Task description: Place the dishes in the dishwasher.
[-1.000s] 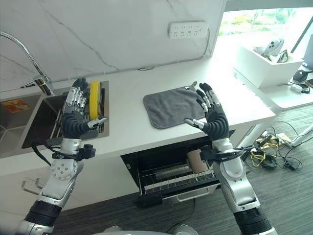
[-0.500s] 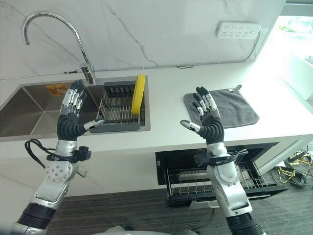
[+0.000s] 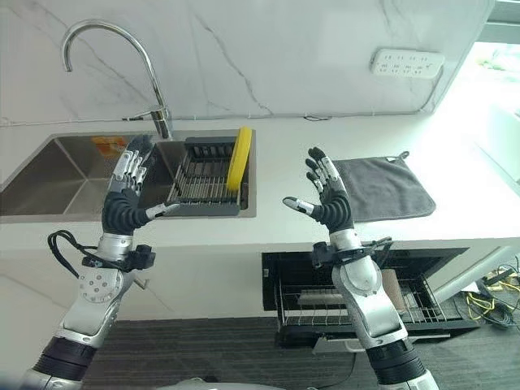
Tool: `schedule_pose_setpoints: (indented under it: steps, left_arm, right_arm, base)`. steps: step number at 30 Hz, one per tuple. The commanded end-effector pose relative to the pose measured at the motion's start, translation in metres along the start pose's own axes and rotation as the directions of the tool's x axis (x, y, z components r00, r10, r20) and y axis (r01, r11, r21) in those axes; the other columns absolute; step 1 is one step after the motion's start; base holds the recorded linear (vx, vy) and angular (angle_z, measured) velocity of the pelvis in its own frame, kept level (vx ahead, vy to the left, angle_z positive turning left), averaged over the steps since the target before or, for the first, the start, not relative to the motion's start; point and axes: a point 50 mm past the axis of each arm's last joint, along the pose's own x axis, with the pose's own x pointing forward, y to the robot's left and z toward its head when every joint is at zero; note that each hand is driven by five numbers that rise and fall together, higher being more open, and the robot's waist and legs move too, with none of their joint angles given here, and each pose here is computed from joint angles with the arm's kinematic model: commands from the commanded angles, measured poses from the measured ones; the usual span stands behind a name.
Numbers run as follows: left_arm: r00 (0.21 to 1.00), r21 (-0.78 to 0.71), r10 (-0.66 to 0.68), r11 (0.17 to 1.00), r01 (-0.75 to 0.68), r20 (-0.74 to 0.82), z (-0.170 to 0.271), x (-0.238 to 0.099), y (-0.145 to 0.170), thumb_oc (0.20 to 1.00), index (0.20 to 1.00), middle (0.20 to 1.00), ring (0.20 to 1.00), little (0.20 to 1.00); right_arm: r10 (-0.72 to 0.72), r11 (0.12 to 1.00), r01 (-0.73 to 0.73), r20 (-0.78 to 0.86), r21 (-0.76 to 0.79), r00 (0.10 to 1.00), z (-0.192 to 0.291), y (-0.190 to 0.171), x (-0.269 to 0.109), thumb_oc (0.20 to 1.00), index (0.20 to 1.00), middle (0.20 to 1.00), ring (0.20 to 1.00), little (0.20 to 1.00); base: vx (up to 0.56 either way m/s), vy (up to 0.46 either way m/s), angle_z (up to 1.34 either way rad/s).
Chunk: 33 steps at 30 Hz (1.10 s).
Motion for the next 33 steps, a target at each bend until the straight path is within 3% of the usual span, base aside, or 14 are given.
schedule_pose_setpoints:
  steps: [1,4,7,10,12,13,22,28,33]
  left_arm:
    - [0.993,-0.065,0.012,0.998,-0.005,0.118,0.018,0.014,0.002,1.0,1.0,1.0,1.0,1.0]
    - [0.991,-0.027,-0.001,1.0,0.005,0.131,0.019,0.02,-0.003,1.0,1.0,1.0,1.0,1.0]
    - [0.988,0.008,0.054,0.998,-0.056,0.146,0.025,0.035,0.011,1.0,1.0,1.0,1.0,1.0]
    - [0.984,-0.011,0.125,0.992,-0.124,0.125,0.022,0.023,0.016,1.0,1.0,1.0,1.0,1.0]
    - [0.987,-0.007,0.113,0.994,-0.113,0.113,0.02,0.017,0.017,1.0,1.0,1.0,1.0,1.0]
    - [0.997,-0.259,-0.074,0.963,0.077,0.023,0.015,0.049,-0.022,1.0,1.0,1.0,1.0,1.0]
    - [0.998,-0.222,-0.056,0.973,0.058,0.014,0.016,0.036,-0.009,1.0,1.0,1.0,1.0,1.0]
    - [0.997,-0.202,-0.082,0.976,0.083,0.012,0.017,0.037,0.001,1.0,1.0,1.0,1.0,1.0]
    - [0.974,-0.262,-0.22,0.944,0.198,-0.056,0.004,0.035,-0.016,1.0,1.0,1.0,1.0,1.0]
  right_arm:
    - [-0.054,0.998,0.059,0.126,-0.031,0.991,0.025,-0.009,0.007,1.0,1.0,1.0,1.0,1.0]
    - [-0.092,0.996,0.094,0.147,-0.003,0.985,0.025,-0.014,0.014,1.0,1.0,1.0,1.0,1.0]
    - [-0.055,0.999,0.054,0.155,0.008,0.986,0.024,-0.017,0.019,1.0,1.0,1.0,1.0,1.0]
    - [0.01,0.997,-0.022,0.156,0.075,0.988,0.021,-0.015,0.011,1.0,1.0,1.0,1.0,1.0]
    - [0.034,0.997,-0.046,0.175,0.068,0.984,0.023,-0.012,0.007,1.0,1.0,1.0,1.0,1.0]
    - [0.031,0.985,-0.084,0.322,0.153,0.946,0.041,-0.022,0.016,1.0,1.0,1.0,1.0,1.0]
    - [-0.041,0.994,0.008,0.315,0.106,0.948,0.047,-0.034,0.011,1.0,1.0,1.0,1.0,1.0]
    - [0.018,0.998,-0.036,0.37,0.043,0.929,0.059,-0.029,0.017,1.0,1.0,1.0,1.0,1.0]
    - [-0.064,0.997,0.039,0.386,0.072,0.92,0.062,-0.041,0.003,1.0,1.0,1.0,1.0,1.0]
  base:
    - [0.07,0.087,-0.01]
    - [-0.11,0.126,-0.06]
    - [-0.07,-0.071,-0.25]
    - [0.0,-0.131,-0.11]
    - [0.02,-0.041,-0.05]
    - [0.01,-0.043,-0.02]
    - [0.06,0.017,-0.08]
    - [0.03,0.445,-0.13]
    - [0.08,0.715,-0.19]
